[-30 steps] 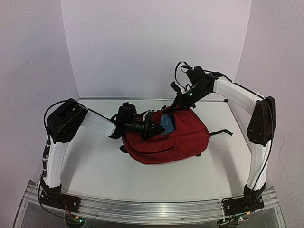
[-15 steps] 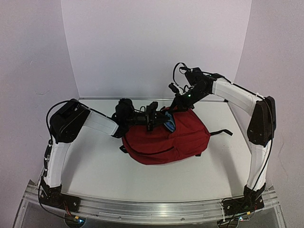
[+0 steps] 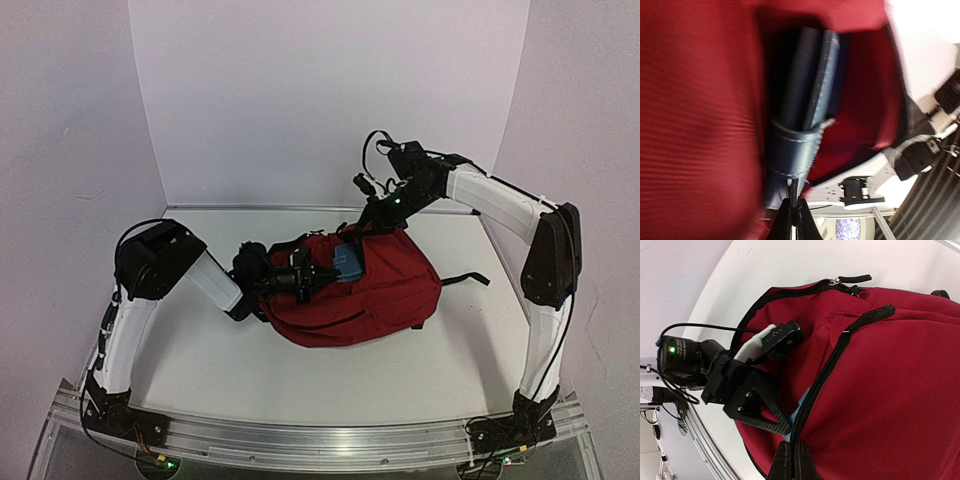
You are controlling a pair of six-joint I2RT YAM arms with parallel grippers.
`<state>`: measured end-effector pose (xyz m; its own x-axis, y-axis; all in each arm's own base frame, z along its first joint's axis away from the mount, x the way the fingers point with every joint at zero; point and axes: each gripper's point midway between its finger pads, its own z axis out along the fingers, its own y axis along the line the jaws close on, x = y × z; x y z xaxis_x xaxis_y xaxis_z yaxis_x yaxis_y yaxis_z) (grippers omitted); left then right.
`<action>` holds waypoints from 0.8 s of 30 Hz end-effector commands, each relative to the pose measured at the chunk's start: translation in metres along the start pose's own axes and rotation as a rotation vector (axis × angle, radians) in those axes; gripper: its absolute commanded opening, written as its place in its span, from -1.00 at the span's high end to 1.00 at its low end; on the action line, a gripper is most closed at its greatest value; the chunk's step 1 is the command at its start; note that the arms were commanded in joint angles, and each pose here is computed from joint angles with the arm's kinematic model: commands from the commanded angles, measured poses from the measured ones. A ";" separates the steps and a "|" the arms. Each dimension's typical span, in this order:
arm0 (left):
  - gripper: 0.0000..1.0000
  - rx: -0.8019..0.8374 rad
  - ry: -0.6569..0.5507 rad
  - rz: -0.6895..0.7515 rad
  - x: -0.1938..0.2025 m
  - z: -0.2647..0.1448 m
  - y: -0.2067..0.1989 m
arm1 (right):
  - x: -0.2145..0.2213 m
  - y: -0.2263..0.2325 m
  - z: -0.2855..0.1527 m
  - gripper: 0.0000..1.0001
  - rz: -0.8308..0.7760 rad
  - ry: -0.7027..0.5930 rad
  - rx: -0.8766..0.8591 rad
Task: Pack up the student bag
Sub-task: Place the personal item in the student bag.
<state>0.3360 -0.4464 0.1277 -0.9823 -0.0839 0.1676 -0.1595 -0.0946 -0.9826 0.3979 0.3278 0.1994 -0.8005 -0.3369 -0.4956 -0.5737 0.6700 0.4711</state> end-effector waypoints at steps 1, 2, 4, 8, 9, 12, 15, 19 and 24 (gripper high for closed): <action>0.82 -0.082 0.054 0.089 0.002 0.014 -0.013 | -0.021 0.035 -0.030 1.00 -0.071 -0.096 -0.065; 0.61 -0.122 0.082 0.109 0.006 0.018 -0.014 | -0.021 0.035 -0.029 1.00 -0.071 -0.095 -0.062; 0.31 -0.184 0.103 0.147 0.011 0.018 -0.015 | -0.022 0.034 -0.030 1.00 -0.077 -0.100 -0.055; 0.06 -0.341 0.063 0.197 0.017 0.000 -0.012 | -0.024 0.034 -0.032 1.00 -0.084 -0.105 -0.049; 0.05 -0.388 0.055 0.208 0.017 -0.005 -0.011 | -0.023 0.034 -0.032 1.00 -0.084 -0.106 -0.048; 0.07 -0.509 0.026 0.231 0.013 -0.015 -0.010 | -0.021 0.034 -0.032 1.00 -0.084 -0.099 -0.049; 0.12 -0.627 0.021 0.225 0.006 -0.021 0.002 | -0.019 0.034 -0.031 1.00 -0.085 -0.096 -0.050; 0.07 -0.650 0.032 0.232 -0.004 -0.013 0.007 | -0.017 0.034 -0.031 1.00 -0.085 -0.093 -0.053; 0.04 -0.551 0.053 0.236 -0.018 0.012 0.004 | -0.016 0.034 -0.031 1.00 -0.085 -0.091 -0.053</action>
<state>0.3445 -0.4462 0.1301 -0.9989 -0.0099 -0.0459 0.0359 0.4697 -0.8821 0.3971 0.3276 0.1999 -0.7953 -0.3410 -0.5013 -0.5797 0.6697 0.4641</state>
